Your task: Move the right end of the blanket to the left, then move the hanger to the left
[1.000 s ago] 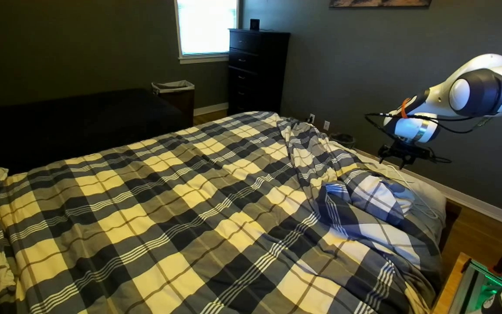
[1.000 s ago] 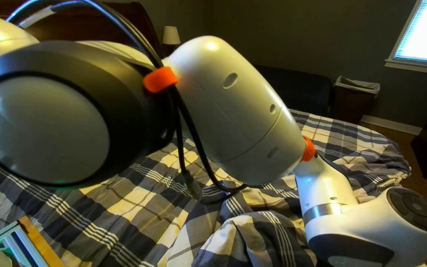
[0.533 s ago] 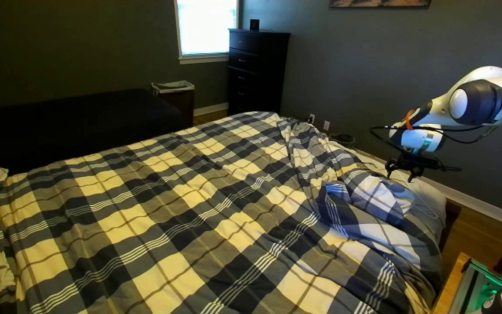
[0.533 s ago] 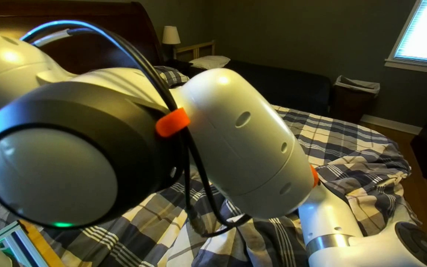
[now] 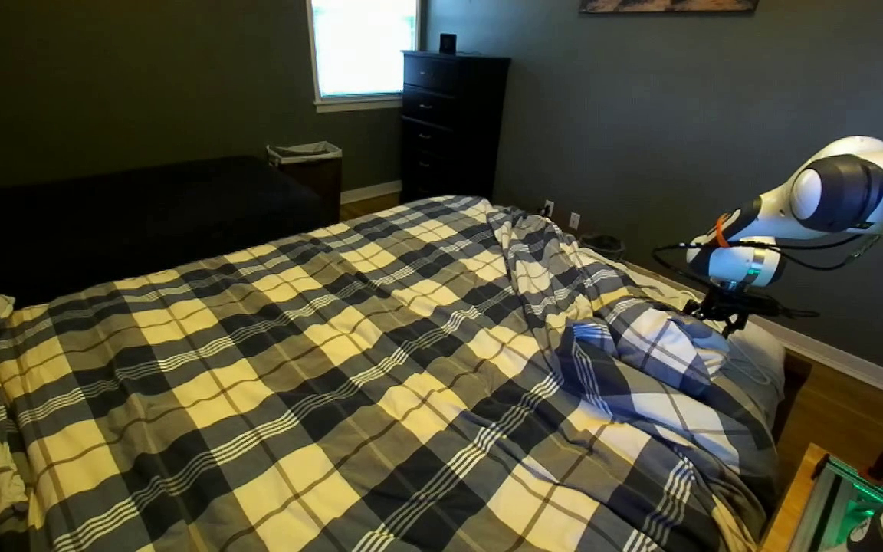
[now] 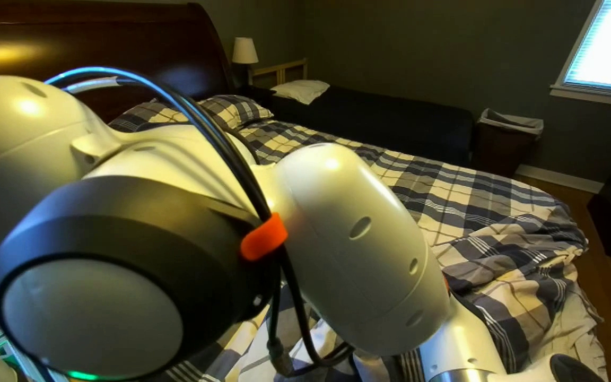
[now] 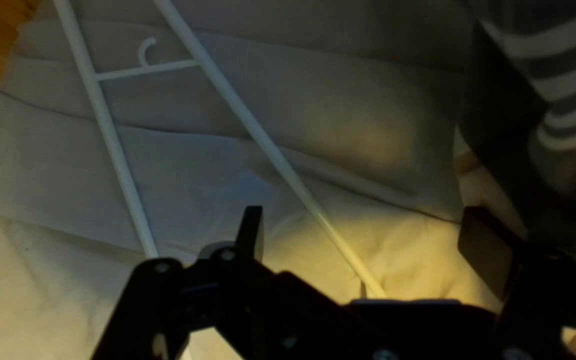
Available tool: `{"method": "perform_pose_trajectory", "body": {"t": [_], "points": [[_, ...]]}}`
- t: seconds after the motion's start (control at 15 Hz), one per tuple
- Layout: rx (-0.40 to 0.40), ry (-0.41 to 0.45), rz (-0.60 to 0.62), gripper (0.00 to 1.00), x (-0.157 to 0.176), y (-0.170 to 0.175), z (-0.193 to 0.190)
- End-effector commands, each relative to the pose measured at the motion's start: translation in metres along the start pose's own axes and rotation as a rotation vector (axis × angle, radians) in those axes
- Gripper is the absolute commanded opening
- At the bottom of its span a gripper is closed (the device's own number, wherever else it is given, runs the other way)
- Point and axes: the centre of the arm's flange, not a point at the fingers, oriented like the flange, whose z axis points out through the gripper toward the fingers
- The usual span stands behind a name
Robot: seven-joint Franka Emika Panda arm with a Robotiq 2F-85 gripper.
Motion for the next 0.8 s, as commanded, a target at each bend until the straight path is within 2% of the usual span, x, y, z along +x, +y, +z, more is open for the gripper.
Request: {"method": "perform_pose_trajectory", "body": {"t": [0.0, 0.07, 0.13, 0.27, 0.4, 0.47, 0.53, 0.6, 0.73], "points": [[0.008, 0.003, -0.042, 0.93, 0.008, 0.006, 0.015], [0.004, 0.007, -0.045, 0.87, 0.009, 0.007, 0.016], [-0.002, 0.012, -0.045, 0.69, 0.011, 0.009, 0.017], [-0.01, 0.016, -0.045, 0.86, 0.014, 0.013, 0.018], [-0.012, 0.018, -0.045, 0.96, 0.016, 0.015, 0.021], [-0.013, 0.018, -0.047, 0.86, 0.017, 0.016, 0.022], [-0.015, 0.019, -0.05, 0.66, 0.018, 0.016, 0.024], [-0.016, 0.019, -0.051, 0.66, 0.018, 0.016, 0.026], [-0.019, 0.015, -0.054, 0.49, 0.019, 0.016, 0.029]]}}
